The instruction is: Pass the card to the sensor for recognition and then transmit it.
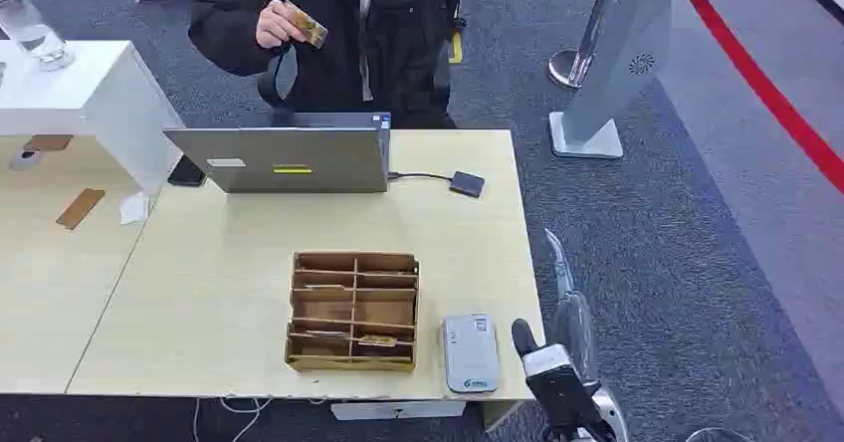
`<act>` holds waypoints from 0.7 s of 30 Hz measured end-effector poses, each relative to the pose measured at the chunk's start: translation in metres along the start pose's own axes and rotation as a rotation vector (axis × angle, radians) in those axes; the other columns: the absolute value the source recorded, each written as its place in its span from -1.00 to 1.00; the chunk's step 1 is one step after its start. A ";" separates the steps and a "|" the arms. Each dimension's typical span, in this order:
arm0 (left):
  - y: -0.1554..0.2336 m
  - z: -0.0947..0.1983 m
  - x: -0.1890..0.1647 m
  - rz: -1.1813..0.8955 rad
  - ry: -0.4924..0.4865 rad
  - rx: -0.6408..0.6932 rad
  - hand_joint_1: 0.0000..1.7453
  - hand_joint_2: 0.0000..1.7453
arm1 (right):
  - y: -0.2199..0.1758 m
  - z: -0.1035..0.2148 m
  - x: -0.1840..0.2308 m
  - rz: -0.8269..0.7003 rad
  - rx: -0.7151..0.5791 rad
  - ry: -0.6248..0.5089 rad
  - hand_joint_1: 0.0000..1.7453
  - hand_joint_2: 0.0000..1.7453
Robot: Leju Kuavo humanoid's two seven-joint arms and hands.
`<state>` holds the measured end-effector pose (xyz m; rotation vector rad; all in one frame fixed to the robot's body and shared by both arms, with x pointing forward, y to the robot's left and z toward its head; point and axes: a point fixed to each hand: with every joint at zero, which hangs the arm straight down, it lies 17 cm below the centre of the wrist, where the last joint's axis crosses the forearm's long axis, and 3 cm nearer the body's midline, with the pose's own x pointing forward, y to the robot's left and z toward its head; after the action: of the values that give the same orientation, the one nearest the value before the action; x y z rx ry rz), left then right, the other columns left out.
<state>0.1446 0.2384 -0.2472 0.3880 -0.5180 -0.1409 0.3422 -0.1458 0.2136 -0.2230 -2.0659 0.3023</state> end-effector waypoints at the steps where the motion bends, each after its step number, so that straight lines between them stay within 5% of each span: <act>1: -0.001 0.000 0.000 -0.007 -0.002 -0.003 -1.00 -1.00 | 0.001 0.000 0.002 0.014 0.003 -0.005 -1.00 1.00; 21: -0.017 0.006 0.003 -0.148 -0.041 -0.065 -1.00 -1.00 | 0.018 -0.021 0.037 0.288 0.011 -0.167 -1.00 1.00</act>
<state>0.1434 0.2206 -0.2481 0.3605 -0.5240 -0.3079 0.3428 -0.1157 0.2491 -0.5058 -2.1954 0.5233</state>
